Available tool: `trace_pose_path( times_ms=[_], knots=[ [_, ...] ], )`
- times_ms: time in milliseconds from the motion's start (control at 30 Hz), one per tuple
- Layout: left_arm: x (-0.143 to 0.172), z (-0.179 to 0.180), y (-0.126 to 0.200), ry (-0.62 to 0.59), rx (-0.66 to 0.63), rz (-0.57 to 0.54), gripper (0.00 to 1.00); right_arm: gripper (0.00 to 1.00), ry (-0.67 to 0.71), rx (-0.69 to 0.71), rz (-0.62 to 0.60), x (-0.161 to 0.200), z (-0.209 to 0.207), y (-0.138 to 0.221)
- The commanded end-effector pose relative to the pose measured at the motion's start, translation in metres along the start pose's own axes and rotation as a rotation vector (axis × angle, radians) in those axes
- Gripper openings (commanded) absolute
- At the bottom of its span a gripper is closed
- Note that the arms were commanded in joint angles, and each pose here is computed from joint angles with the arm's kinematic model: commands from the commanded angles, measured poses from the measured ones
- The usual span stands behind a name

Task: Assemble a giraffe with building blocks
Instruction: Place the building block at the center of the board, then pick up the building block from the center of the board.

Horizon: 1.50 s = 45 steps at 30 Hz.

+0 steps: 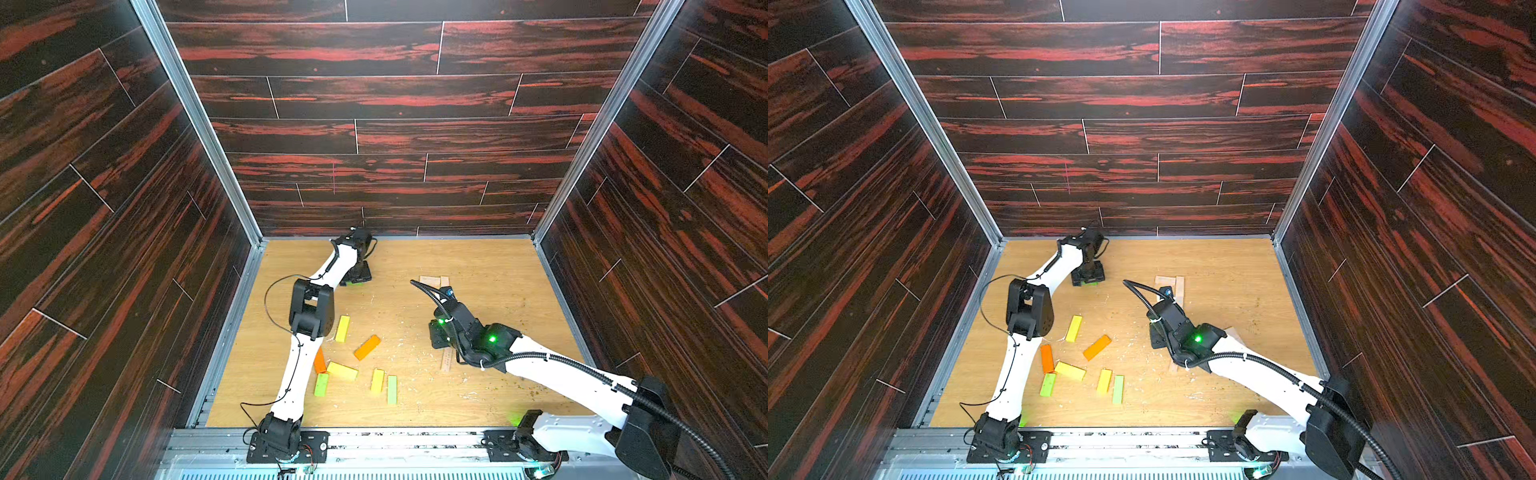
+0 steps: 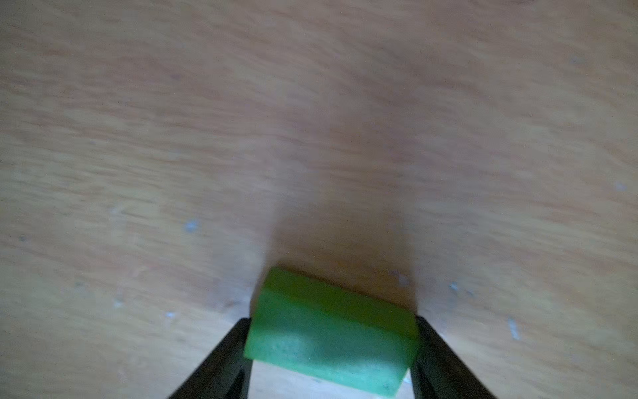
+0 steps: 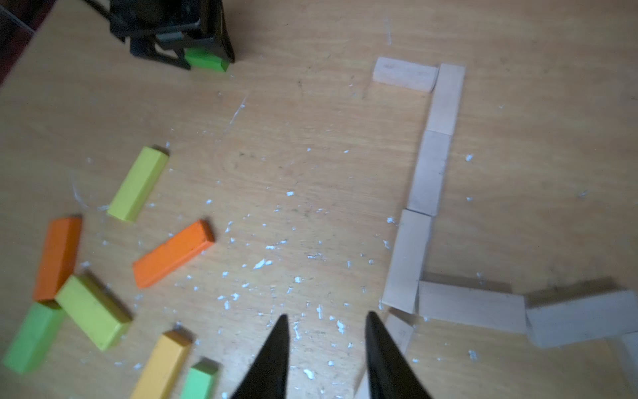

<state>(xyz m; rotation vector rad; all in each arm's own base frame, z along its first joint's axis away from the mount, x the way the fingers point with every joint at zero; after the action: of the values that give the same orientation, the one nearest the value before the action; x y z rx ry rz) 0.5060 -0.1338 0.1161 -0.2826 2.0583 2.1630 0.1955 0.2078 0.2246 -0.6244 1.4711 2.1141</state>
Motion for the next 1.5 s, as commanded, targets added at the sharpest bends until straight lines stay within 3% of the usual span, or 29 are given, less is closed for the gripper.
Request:
trace_pose_path(
  times_ms=[0,167,300,500,633,800,1000,1200,1467],
  knots=[
    [0.005,0.008,0.006,0.011,-0.013,0.03,0.7,0.46,-0.013,-0.018,0.043,0.005,0.003,-0.009],
    [0.001,0.005,0.016,0.0,0.044,0.022,0.88,0.46,-0.018,-0.02,0.055,0.004,0.005,-0.012],
    [-0.004,0.004,0.043,-0.019,0.085,-0.025,0.99,0.46,-0.02,-0.021,0.057,0.003,0.006,-0.01],
    [0.017,0.003,0.135,-0.108,0.091,-0.154,1.0,0.5,-0.005,-0.126,0.099,0.007,0.014,-0.013],
    [0.064,0.021,0.159,-0.123,0.084,-0.215,0.99,0.54,0.05,-0.241,0.126,0.018,0.032,-0.02],
    [0.131,0.038,0.154,-0.167,0.143,-0.137,0.98,0.53,0.18,-0.293,0.075,0.033,0.053,-0.026],
    [0.177,0.045,0.134,-0.193,0.2,-0.036,0.97,0.53,0.262,-0.377,-0.08,0.033,0.054,-0.028],
    [0.191,0.041,0.109,-0.199,0.245,0.052,0.93,0.52,0.341,-0.327,-0.183,0.024,0.056,-0.031],
    [0.186,0.037,0.08,-0.224,0.216,0.142,0.82,0.51,0.32,-0.321,-0.169,0.026,0.052,-0.029]
  ],
)
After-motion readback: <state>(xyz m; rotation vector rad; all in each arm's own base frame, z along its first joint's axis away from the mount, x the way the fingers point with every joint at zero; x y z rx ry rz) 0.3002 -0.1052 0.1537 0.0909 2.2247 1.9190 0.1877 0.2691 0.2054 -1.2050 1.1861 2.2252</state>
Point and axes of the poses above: each gripper's point midway between its finger pads, its own y axis back along the fingers, its own z axis along the line the jaws close on, x = y × z, the point moved 10 cm from there along y, back along the fingers, and after that the axes turned 15 degrees about -y, right-handed, at the moved point
